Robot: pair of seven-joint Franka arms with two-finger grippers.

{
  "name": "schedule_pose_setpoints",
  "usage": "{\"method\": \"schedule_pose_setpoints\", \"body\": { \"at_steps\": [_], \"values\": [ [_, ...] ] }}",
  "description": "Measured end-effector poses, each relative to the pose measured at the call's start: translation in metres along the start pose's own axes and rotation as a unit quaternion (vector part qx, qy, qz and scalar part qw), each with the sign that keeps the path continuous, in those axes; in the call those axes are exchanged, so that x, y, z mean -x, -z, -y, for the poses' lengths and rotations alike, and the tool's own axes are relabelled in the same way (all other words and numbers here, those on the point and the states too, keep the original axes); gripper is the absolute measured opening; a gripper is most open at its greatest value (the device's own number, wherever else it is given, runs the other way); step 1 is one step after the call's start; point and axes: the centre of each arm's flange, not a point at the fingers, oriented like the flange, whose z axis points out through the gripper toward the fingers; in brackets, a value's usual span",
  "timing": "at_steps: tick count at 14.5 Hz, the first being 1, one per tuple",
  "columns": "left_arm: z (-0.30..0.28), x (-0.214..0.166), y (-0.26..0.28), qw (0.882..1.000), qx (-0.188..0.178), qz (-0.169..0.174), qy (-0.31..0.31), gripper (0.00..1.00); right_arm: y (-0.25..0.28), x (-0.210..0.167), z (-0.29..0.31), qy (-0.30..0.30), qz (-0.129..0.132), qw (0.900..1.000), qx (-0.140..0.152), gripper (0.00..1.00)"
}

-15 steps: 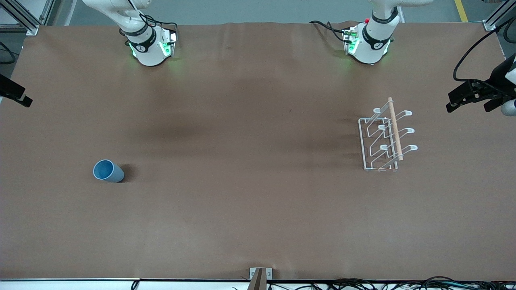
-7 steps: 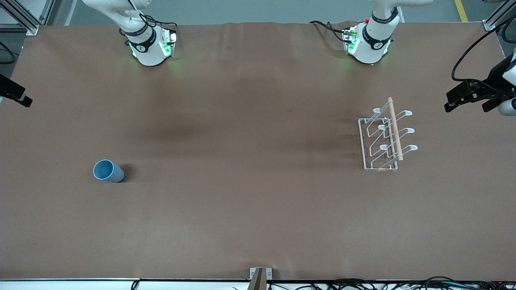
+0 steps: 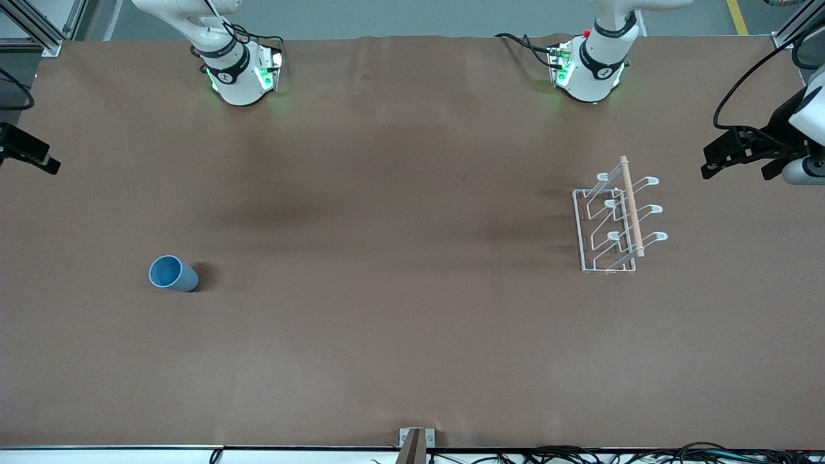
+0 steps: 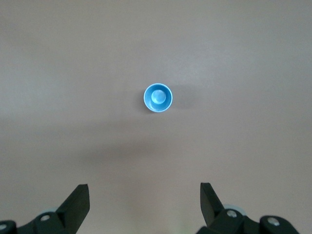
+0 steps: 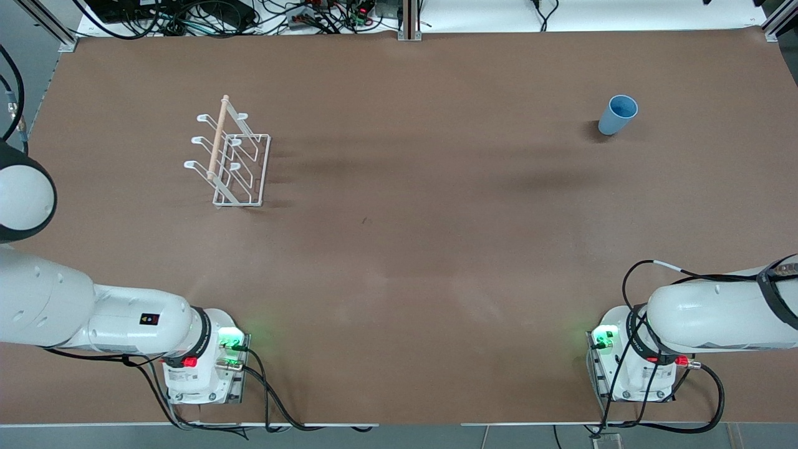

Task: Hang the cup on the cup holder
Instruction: 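Reach the right gripper down to the rim of the blue cup, then grasp the blue cup rim with the right gripper and lift it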

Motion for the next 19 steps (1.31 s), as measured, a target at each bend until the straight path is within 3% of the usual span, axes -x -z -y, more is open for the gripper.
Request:
{"method": "schedule_pose_setpoints", "body": {
  "at_steps": [3, 13, 19],
  "values": [
    [0.001, 0.0, 0.0, 1.0, 0.0, 0.0, 0.001, 1.0, -0.069, -0.032, -0.016, 0.03, 0.026, 0.999, 0.001, 1.0],
    [-0.003, -0.001, -0.002, 1.0, 0.0, 0.002, -0.004, 1.0, -0.294, -0.067, -0.038, 0.089, -0.008, 0.996, 0.018, 1.0],
    [-0.003, -0.001, -0.003, 1.0, 0.0, 0.003, -0.004, 1.0, -0.365, -0.071, -0.043, 0.099, -0.013, 0.995, 0.026, 1.0]
  ]
}}
